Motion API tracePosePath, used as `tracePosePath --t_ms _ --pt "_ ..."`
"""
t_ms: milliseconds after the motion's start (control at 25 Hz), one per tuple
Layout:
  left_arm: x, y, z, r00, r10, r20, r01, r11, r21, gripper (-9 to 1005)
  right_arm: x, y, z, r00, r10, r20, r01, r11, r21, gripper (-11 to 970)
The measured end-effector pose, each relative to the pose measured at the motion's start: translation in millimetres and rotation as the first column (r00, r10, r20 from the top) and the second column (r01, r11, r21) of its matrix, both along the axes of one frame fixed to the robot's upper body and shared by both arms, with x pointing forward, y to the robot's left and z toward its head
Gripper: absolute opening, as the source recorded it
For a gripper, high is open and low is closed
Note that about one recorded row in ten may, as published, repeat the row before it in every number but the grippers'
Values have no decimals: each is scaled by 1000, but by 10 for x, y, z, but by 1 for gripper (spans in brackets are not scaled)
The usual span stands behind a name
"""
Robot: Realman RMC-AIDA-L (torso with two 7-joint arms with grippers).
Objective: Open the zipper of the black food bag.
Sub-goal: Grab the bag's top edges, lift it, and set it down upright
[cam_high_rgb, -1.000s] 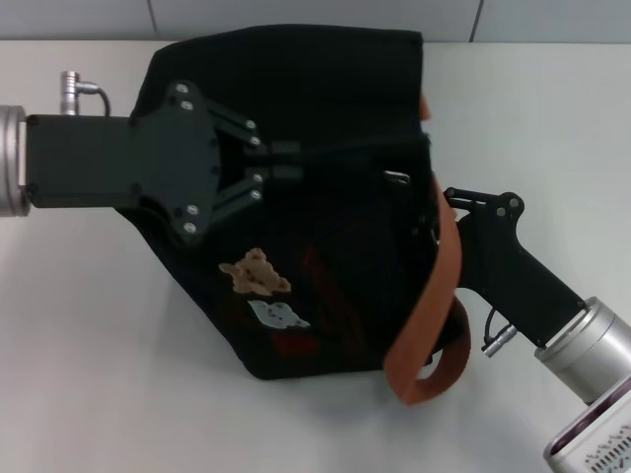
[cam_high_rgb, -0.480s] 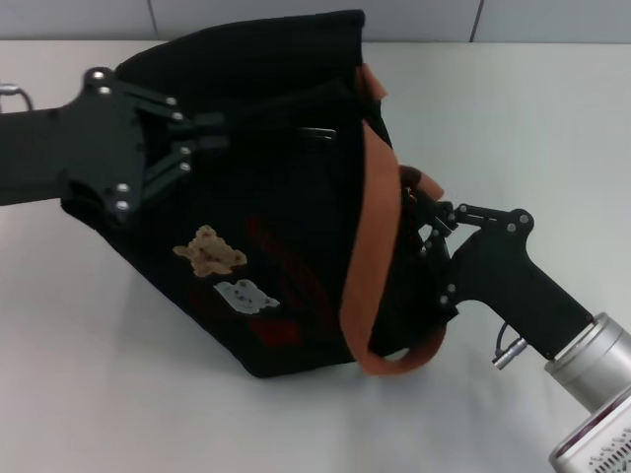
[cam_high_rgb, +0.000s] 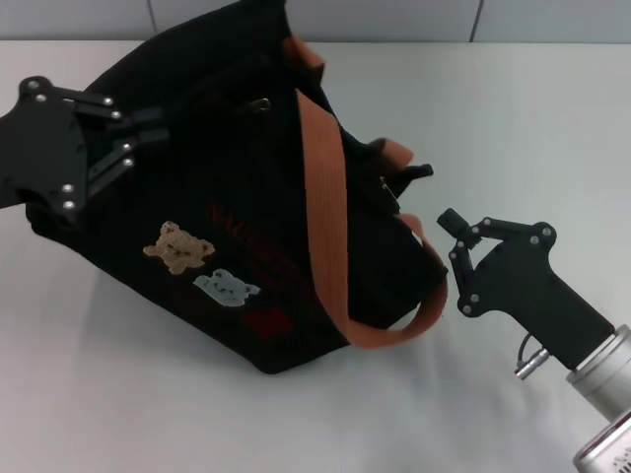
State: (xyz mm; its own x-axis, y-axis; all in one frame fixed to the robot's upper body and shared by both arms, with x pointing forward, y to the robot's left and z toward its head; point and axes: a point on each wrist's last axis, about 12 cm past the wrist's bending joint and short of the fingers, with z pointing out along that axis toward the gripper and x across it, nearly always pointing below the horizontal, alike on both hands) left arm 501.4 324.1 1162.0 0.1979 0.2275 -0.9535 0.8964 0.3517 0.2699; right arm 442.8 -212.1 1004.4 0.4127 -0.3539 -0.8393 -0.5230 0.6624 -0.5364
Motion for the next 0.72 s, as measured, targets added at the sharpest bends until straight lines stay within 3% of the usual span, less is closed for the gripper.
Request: tracePosePath --t_ms 280,720 --pt "-53 71 -28 1000 21 -11 -21 1000 0 92 -9 -36 -19 1000 -8 -10 8 1000 -9 7" --pt "-43 12 -12 1000 -13 -6 13 1000 -9 92 98 18 92 1000 -9 -26 12 993 120 15"
